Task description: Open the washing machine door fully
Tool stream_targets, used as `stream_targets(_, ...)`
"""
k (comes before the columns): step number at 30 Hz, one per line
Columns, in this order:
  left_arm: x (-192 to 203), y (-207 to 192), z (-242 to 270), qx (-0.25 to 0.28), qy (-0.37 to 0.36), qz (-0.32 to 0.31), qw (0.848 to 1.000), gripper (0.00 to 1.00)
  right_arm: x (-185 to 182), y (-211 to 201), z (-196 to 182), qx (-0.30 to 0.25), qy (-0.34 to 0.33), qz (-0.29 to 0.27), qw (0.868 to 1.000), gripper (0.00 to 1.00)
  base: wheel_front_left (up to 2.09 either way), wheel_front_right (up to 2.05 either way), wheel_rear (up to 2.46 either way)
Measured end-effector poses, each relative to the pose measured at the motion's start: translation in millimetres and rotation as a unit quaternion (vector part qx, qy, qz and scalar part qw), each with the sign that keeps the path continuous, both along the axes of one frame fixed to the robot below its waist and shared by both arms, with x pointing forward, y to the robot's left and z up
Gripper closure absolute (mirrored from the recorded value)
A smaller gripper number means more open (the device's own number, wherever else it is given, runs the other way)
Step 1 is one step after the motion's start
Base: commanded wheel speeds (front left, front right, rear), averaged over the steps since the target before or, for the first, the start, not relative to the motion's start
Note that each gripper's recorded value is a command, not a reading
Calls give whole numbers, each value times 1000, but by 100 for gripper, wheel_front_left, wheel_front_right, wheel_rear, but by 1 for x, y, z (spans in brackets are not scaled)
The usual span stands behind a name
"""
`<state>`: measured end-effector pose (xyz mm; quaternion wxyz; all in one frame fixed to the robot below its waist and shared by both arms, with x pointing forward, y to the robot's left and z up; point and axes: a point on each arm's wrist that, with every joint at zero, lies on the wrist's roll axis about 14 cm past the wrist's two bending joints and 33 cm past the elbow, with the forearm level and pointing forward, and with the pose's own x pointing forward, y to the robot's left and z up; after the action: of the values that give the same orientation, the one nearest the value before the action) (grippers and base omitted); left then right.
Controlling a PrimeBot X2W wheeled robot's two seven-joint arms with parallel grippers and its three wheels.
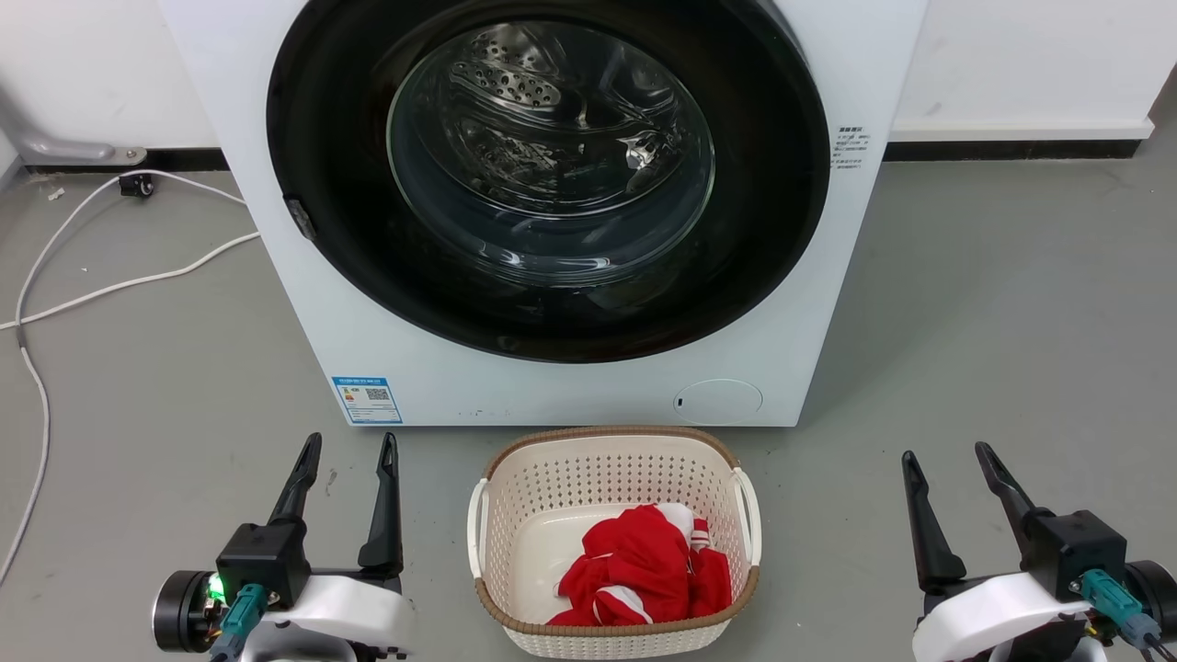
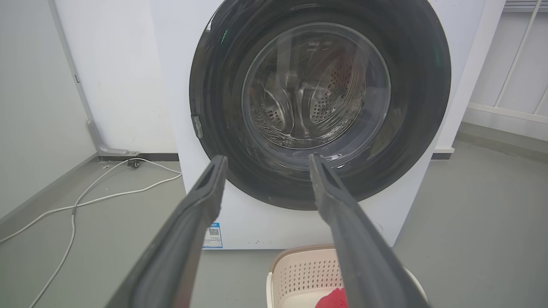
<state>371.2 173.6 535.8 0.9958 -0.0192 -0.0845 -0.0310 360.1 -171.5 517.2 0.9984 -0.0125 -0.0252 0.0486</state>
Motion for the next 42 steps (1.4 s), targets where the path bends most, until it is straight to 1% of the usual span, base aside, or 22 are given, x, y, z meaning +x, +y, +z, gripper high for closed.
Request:
stream_targets(3, 0, 0, -1, 0, 1, 0, 1000, 0, 0, -1, -1, 7, 1, -2, 1000, 0, 0, 0, 0)
stream_targets(4, 0, 0, -1, -1, 1, 0, 1000, 0, 0, -1, -1, 12, 2, -2, 1000, 38, 0, 0, 0)
stream_targets(5, 0, 0, -1, -1, 1, 0, 1000, 0, 0, -1, -1, 11, 0, -1, 1000, 84, 0, 0, 0)
stream_targets(6, 0, 0, -1, -1, 1, -1, 1000, 0, 0, -1, -1, 12, 0, -1, 1000, 100, 0, 0, 0)
stream_targets(14, 0, -1, -1, 0, 2, -1, 1000, 0, 0, -4, -2, 48, -1, -8, 999, 100, 0, 0, 0)
stream_targets(15, 0, -1, -1, 0, 2, -1, 1000, 0, 0, -7, -3, 75, 0, -14, 997, 100, 0, 0, 0)
stream_targets(17, 0, -1, -2, 0, 3, 0, 1000, 0, -1, -14, -8, 150, 4, -29, 988, 100, 0, 0, 0)
stream_targets(18, 1, 0, -2, -1, 2, 0, 1000, 0, -1, -17, -10, 167, 6, -34, 985, 100, 0, 0, 0)
stream_targets(19, 1, 0, -1, -3, 2, 0, 1000, 0, 1, -19, -11, 199, 5, -40, 979, 100, 0, 0, 0)
stream_targets(20, 1, -1, -1, -3, 2, 0, 1000, 0, 3, -22, -11, 246, 4, -48, 968, 100, 0, 0, 0)
stream_targets(22, 1, -1, -1, -4, 1, -1, 1000, 0, 5, -26, -14, 309, 3, -60, 949, 100, 0, 0, 0)
stream_targets(23, 1, -1, -1, -4, 1, 0, 1000, 0, 6, -30, -14, 355, -1, -68, 932, 100, 0, 0, 0)
stream_targets(24, 2, -1, -1, -4, 2, -1, 1000, 0, 8, -33, -14, 382, -6, -76, 921, 100, 0, 0, 0)
stream_targets(25, 2, -1, -1, -4, 2, -1, 1000, 0, 9, -38, -13, 391, -10, -83, 917, 100, 0, 0, 0)
stream_targets(26, 2, -1, -1, -4, 2, -2, 1000, 0, 12, -43, -12, 411, -17, -91, 907, 100, 0, 0, 0)
stream_targets(28, 3, -2, -1, -5, 2, -3, 1000, 0, 17, -54, -9, 466, -32, -107, 878, 100, 0, 0, 0)
stream_targets(29, 4, -2, -1, -5, 2, -3, 1000, 0, 20, -58, -7, 482, -38, -112, 868, 100, 0, 0, 0)
stream_targets(31, 7, -3, -1, -8, 1, -3, 1000, 0, 29, -67, -1, 533, -53, -120, 836, 100, 0, 0, 0)
stream_targets(36, 16, -3, 1, -10, -2, -2, 1000, 0, 56, -88, 15, 622, -82, -126, 768, 100, 0, 0, 0)
stream_targets(37, 19, -3, 0, -12, -1, -2, 1000, 0, 64, -92, 21, 632, -89, -123, 760, 100, 0, 0, 0)
stream_targets(39, 25, -3, 0, -12, -1, -1, 1000, 0, 81, -96, 31, 647, -92, -111, 748, 100, 0, 0, 0)
stream_targets(42, 35, -1, -2, -12, 0, 0, 1000, 0, 108, -94, 42, 658, -79, -85, 744, 100, 0, 0, 0)
